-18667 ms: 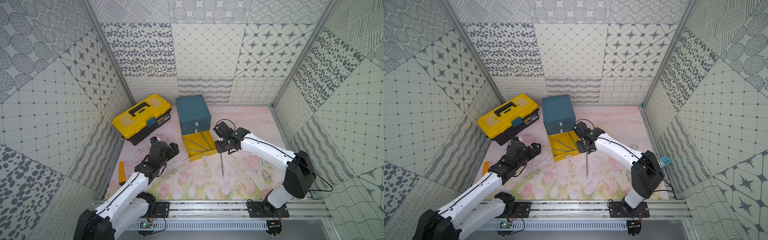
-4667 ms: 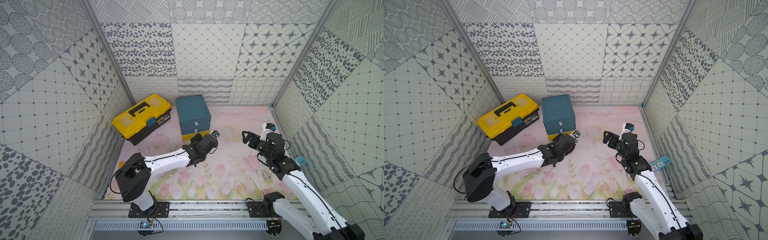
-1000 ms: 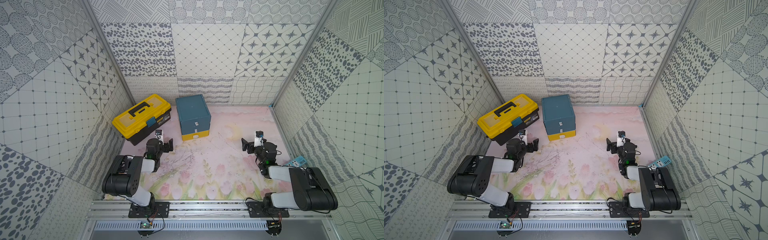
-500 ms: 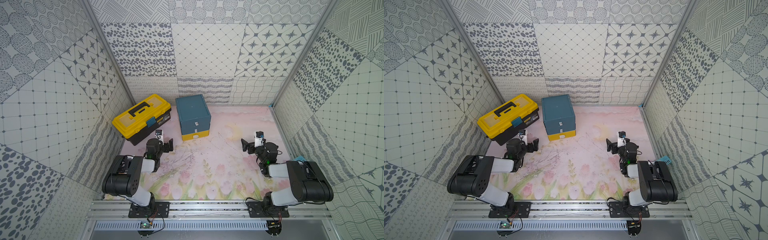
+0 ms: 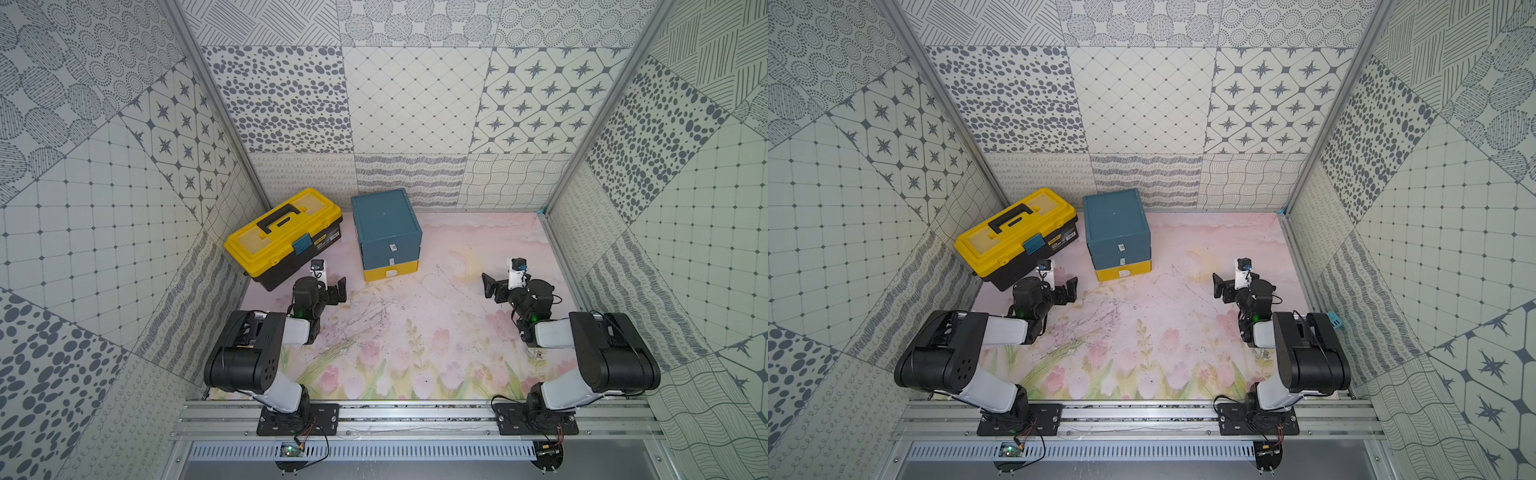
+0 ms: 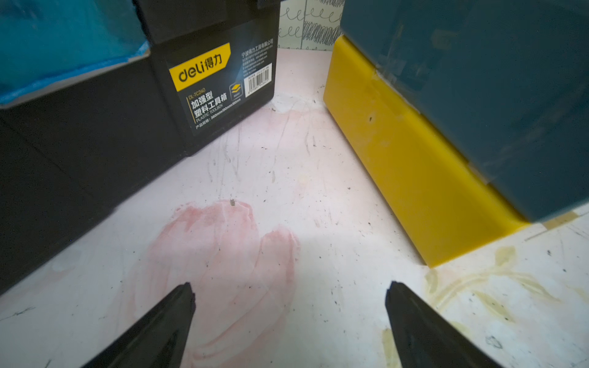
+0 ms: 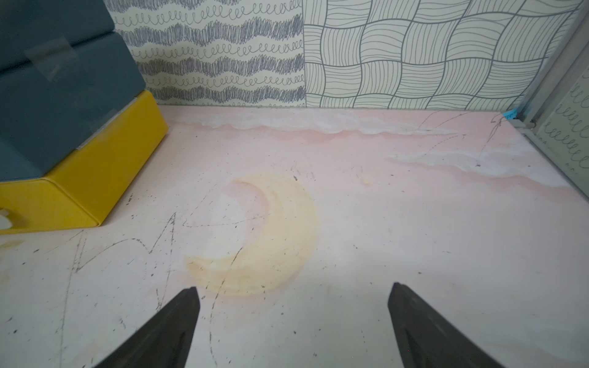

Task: Please place the pencils in the drawer according to their color
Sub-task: Reset both arms

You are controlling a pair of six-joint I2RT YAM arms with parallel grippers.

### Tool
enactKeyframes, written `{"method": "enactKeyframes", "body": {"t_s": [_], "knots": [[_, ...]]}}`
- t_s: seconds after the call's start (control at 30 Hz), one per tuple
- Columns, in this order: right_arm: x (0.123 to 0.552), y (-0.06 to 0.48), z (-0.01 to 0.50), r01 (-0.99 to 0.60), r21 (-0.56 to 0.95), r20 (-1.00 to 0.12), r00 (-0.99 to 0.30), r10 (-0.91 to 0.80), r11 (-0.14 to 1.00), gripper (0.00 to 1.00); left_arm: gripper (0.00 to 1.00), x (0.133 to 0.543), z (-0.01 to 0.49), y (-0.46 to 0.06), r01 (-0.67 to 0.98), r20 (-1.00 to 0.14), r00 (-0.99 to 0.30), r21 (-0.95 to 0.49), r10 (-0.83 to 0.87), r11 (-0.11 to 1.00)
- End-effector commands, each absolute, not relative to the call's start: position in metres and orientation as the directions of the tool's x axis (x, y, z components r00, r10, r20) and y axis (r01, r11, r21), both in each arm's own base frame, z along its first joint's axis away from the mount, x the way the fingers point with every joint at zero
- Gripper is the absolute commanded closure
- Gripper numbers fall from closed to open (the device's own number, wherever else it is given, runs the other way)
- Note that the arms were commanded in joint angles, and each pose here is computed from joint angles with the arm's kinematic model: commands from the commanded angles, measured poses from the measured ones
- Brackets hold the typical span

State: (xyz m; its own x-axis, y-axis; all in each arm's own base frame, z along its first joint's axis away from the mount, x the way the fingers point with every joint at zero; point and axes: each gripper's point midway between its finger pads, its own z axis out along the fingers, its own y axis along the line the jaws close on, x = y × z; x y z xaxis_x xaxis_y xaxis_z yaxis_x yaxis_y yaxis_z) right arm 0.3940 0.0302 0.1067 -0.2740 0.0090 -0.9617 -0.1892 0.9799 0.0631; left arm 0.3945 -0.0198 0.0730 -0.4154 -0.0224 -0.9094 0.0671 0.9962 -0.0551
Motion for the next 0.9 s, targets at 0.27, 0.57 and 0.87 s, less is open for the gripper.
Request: {"method": "enactKeyframes", "body": {"t_s": [0.27, 0.57, 0.87], "knots": [[0.400, -0.009, 0.106, 0.074, 0.069, -0.958, -0.273, 0.086, 0.995, 0.02, 0.01, 0.399, 0.079, -0.020, 0.072, -0.918, -0.396, -0.063, -0.030, 0.995], [0.401, -0.009, 0.106, 0.097, 0.049, -0.958, -0.276, 0.074, 0.994, 0.02, 0.01, 0.399, 0.078, -0.020, 0.072, -0.918, -0.396, -0.064, -0.030, 0.995], [0.401, -0.009, 0.107, 0.098, 0.047, -0.959, -0.275, 0.073, 0.994, 0.02, 0.01, 0.399, 0.079, -0.020, 0.071, -0.918, -0.396, -0.063, -0.030, 0.995]]}}
